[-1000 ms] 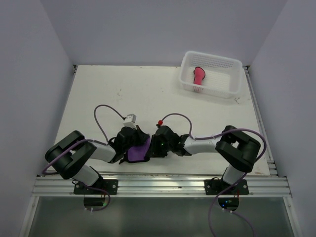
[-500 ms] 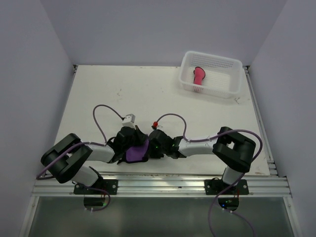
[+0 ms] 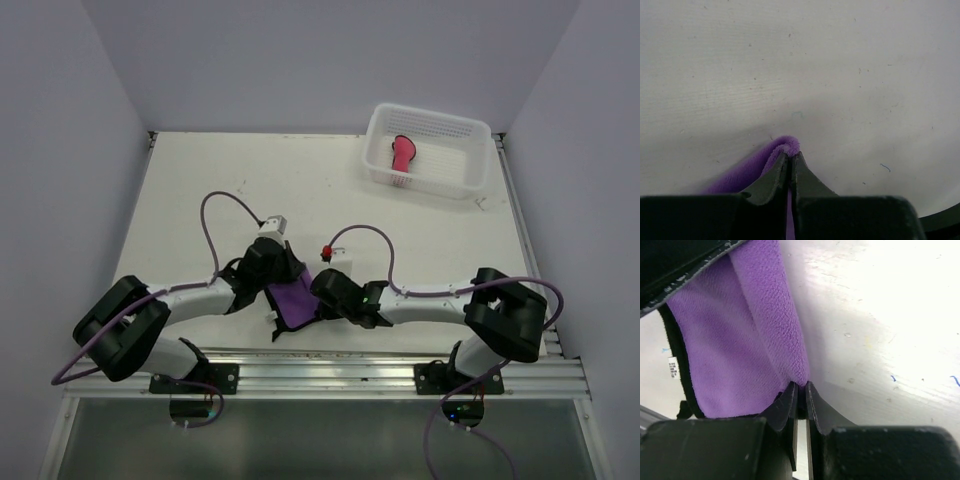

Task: Roll the towels
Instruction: Roll the towel

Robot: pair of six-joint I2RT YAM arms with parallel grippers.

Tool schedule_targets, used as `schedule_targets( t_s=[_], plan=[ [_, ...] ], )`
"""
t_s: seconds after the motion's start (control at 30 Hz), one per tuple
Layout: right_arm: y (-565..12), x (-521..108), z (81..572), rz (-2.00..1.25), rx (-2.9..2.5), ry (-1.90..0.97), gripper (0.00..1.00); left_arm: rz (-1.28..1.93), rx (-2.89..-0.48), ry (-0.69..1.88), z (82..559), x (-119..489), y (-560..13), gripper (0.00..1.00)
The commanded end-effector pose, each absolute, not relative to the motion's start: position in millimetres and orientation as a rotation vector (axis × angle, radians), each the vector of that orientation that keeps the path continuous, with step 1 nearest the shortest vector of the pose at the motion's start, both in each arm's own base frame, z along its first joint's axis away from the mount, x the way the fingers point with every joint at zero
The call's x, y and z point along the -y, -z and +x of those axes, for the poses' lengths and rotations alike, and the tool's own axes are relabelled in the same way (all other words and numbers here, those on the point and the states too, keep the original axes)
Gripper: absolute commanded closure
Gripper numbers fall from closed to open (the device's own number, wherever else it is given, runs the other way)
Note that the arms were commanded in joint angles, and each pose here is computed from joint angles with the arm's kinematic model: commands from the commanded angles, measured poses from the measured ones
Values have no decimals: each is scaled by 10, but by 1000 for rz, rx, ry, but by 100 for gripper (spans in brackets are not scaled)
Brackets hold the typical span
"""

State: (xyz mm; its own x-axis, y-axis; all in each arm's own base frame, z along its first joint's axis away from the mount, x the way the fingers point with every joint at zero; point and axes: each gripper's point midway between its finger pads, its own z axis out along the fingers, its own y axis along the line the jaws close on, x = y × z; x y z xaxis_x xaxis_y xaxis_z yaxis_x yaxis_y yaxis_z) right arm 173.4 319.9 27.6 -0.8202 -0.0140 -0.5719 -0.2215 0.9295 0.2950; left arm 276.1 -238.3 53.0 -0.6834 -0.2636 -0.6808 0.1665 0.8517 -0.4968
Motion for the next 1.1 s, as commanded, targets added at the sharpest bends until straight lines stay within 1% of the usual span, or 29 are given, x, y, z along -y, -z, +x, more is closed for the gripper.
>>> schedule_targets(
  t_s=[0.0,0.47,0.5,0.53,0.67,0.83,1.03,1.07],
  plan=[
    [6,-2626,1513,-312,-2581,-180,100,-82,-2112,573,3083,2246,-865,100],
    [47,-2673,1467,-335,-2591,-232,100,-102,-2192,564,2959,2210,-746,100],
    [37,-2678,1477,-344,-2584,-231,100,-104,-2195,564,2959,2208,-741,96],
    [30,-2677,1492,-356,-2575,-226,100,-102,-2205,563,2947,2213,-720,86],
    [5,-2711,1514,-406,-2557,-221,100,-95,-2240,578,2953,2279,-689,69],
    [21,-2833,1503,-435,-2563,-267,100,-81,-2298,573,2995,2372,-620,59],
    [59,-2896,1493,-406,-2566,-311,100,-99,-2319,539,3064,2376,-845,53],
    [62,-2880,1497,-401,-2562,-308,100,-105,-2306,551,3115,2407,-962,52]
  ],
)
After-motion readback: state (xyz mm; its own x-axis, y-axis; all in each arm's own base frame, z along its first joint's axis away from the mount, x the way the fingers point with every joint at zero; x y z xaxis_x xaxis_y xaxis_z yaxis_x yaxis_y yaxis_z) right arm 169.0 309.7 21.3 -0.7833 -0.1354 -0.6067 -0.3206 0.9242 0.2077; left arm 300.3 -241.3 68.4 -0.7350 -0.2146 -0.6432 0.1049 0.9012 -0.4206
